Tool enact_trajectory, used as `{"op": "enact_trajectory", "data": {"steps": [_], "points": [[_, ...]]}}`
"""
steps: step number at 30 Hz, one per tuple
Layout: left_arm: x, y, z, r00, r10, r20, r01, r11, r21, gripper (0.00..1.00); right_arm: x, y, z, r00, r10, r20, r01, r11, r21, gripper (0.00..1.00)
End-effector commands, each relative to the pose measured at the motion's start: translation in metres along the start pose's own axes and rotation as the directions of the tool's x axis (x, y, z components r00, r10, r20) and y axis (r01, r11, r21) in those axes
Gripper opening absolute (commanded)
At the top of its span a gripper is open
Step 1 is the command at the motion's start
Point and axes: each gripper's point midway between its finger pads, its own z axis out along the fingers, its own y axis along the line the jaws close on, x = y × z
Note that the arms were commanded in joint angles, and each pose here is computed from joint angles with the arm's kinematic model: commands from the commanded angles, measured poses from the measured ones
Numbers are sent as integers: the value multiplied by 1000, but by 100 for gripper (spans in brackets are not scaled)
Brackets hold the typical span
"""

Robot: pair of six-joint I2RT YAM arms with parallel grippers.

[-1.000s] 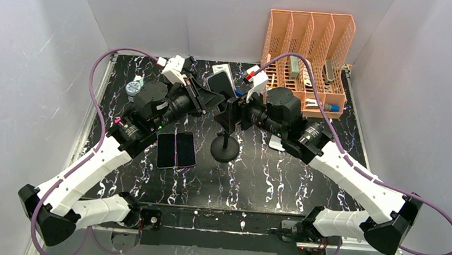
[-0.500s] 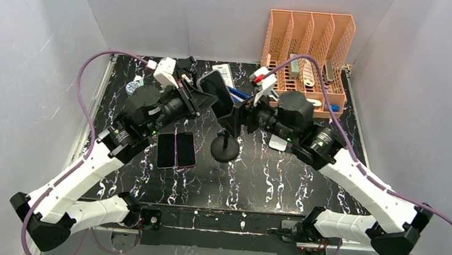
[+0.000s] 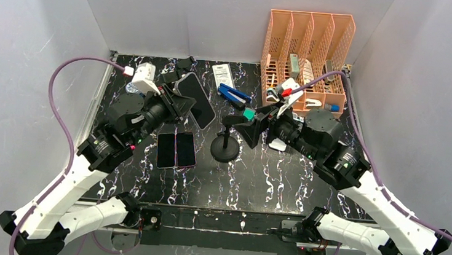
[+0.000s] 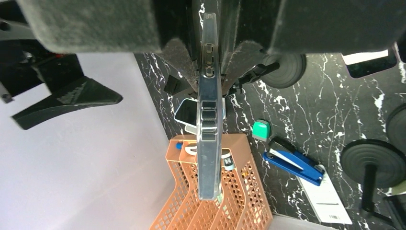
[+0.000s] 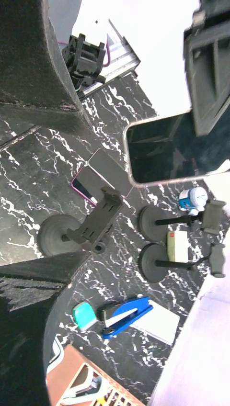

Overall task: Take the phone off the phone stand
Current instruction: Move the phone stand to the center of the board.

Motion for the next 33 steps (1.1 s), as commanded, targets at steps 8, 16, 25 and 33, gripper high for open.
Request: {"op": "enact_trajectory", "data": {"steps": [8,16,25,33], "points": [[3,19,-26,995,97,0,-97,995,-34,0,32,-25,10,994,98,-47,-90,985,147,76],[50,52,-17,971,165,-174,-185,977,-107,0,49,-34,24,984,137,-111,-112,972,208,67],[80,73,-10,941,194,-279,-237,962,-132,0,62,-48,33,979,147,-143,-101,953,285,59],[99,82,-4,918,200,-342,-260,956,-138,0,60,-48,41,980,138,-142,-94,955,280,54]]}}
